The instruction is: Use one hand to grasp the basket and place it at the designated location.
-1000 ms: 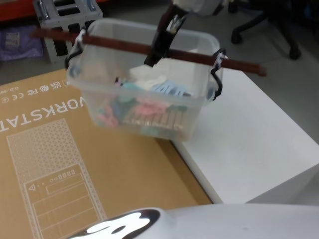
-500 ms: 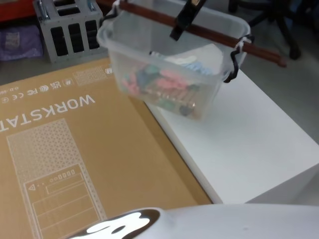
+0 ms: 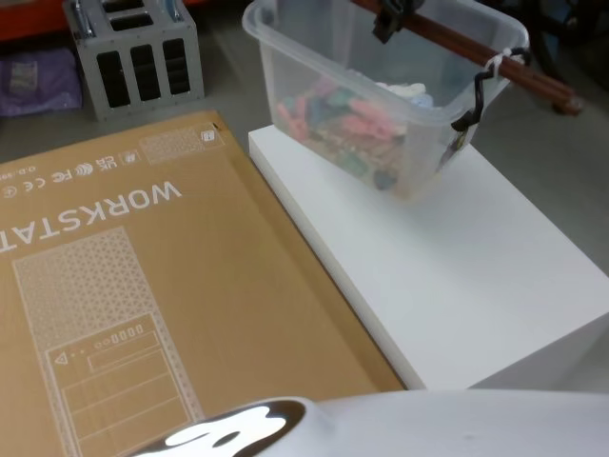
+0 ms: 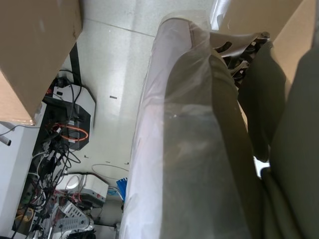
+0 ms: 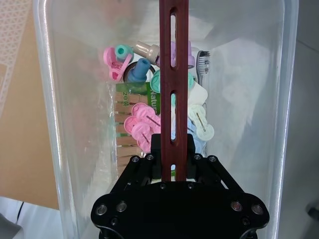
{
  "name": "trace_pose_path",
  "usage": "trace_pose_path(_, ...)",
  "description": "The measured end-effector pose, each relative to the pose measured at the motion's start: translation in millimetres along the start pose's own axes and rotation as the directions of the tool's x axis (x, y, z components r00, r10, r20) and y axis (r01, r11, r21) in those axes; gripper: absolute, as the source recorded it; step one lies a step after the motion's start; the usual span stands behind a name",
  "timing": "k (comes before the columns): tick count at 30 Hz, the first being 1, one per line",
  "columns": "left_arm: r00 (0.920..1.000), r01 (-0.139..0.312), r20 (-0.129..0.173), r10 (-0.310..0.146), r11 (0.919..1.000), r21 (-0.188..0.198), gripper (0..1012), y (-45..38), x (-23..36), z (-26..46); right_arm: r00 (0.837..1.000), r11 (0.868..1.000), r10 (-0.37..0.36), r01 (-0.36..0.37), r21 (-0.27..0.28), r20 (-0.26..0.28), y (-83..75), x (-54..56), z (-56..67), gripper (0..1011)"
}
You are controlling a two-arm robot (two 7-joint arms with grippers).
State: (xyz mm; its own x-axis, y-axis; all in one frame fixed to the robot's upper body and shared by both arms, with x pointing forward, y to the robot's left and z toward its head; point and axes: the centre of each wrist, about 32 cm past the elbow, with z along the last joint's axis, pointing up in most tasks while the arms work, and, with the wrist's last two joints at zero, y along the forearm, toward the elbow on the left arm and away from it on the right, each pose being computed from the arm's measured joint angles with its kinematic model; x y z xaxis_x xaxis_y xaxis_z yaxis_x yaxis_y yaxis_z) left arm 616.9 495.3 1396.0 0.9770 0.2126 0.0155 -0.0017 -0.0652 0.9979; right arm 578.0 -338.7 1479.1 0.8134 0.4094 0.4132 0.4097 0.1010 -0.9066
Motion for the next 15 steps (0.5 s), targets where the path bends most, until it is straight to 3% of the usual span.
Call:
trace_pose_path(6,1.0,0.0,0.0,0.0,1.0,0.0,0,0.0,0.0,0.0,0.997,0.999,0.025,-0.027,-0.033,-0.074,2.8,1.2,-12.3,240)
trace_pose_path(15,1.0,0.0,0.0,0.0,1.0,0.0,0,0.0,0.0,0.0,0.978,0.997,0.034,-0.048,-0.064,-0.204,4.1,2.6,-38.3,240)
